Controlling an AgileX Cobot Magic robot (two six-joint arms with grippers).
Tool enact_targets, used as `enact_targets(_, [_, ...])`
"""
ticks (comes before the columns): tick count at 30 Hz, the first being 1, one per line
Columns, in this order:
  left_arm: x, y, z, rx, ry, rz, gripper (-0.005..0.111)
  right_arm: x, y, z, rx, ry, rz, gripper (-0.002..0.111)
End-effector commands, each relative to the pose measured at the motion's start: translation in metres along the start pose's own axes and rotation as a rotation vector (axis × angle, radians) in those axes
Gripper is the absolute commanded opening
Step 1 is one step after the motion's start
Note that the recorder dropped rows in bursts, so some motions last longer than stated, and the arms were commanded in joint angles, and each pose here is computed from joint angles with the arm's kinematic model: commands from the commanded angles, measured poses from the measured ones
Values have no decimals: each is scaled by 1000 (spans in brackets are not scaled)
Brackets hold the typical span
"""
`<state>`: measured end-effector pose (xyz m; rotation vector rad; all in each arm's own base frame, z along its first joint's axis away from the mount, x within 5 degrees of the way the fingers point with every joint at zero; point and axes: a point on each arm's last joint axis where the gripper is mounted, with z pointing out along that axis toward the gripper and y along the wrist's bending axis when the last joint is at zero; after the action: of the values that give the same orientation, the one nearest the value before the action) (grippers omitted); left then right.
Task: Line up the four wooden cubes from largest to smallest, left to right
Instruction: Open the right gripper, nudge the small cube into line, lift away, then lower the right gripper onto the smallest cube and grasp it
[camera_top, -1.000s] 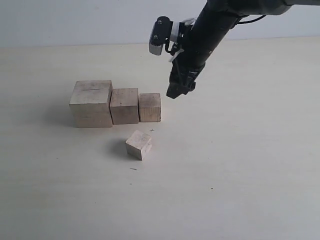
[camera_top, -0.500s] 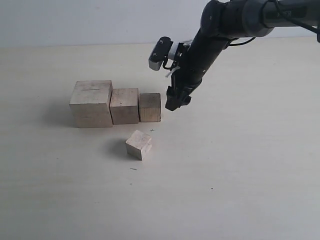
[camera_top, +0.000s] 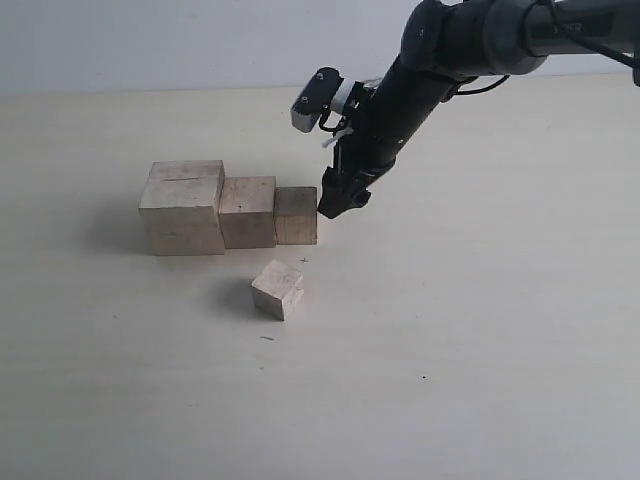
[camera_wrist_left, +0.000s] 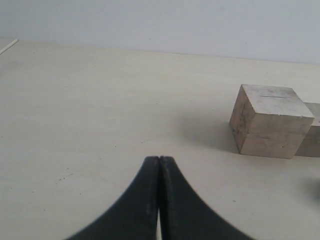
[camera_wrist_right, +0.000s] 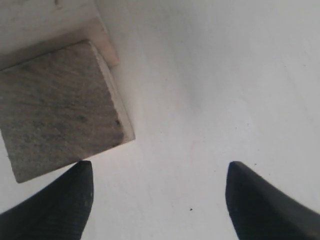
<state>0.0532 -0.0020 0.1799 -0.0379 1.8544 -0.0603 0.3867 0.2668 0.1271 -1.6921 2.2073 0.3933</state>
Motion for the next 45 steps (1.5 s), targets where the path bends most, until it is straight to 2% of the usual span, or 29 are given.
enact_targets(1, [-1,0,0,6,-18,-1,0,0,-1,-5,25,16,-33,70])
enact_targets(3, [-1,0,0,6,-18,-1,0,-2,-3,-16,65,36,-61,70])
enact_targets(6, [-1,0,0,6,-18,-1,0,-5,-5,-40,135,59,-27,70])
enact_targets(9, [-1,0,0,6,-18,-1,0,-9,0,-67,162,62,130,68])
enact_targets(12, [-1,0,0,6,-18,-1,0,-11,13,-91,104,79,381,54])
enact_targets(13, [-1,0,0,6,-18,-1,0,-13,19,-97,66,77,444,45])
enact_targets(16, [-1,0,0,6,-18,-1,0,-19,34,-111,-50,58,501,20])
enact_targets(18, [-1,0,0,6,-18,-1,0,-25,45,-114,-152,38,499,4])
enact_targets(19, [-1,0,0,6,-18,-1,0,-27,51,-115,-188,44,477,0])
enact_targets(21, [-1,0,0,6,-18,-1,0,-34,66,-110,-198,77,413,0])
enact_targets(26, [-1,0,0,6,-18,-1,0,-50,109,-81,-114,130,230,0])
enact_targets(28, [-1,0,0,6,-18,-1,0,-52,123,-71,-100,149,141,3])
enact_targets(31, [-1,0,0,6,-18,-1,0,-51,134,-64,-84,183,19,17])
enact_targets(34, [-1,0,0,6,-18,-1,0,-52,133,-63,-70,165,-9,41])
enact_targets(36, [-1,0,0,6,-18,-1,0,-54,132,-63,-57,145,-10,61])
enact_targets(39, [-1,0,0,6,-18,-1,0,-52,132,-57,-55,136,0,80])
enact_targets(45, [-1,0,0,6,-18,-1,0,-47,132,-33,-105,160,58,78])
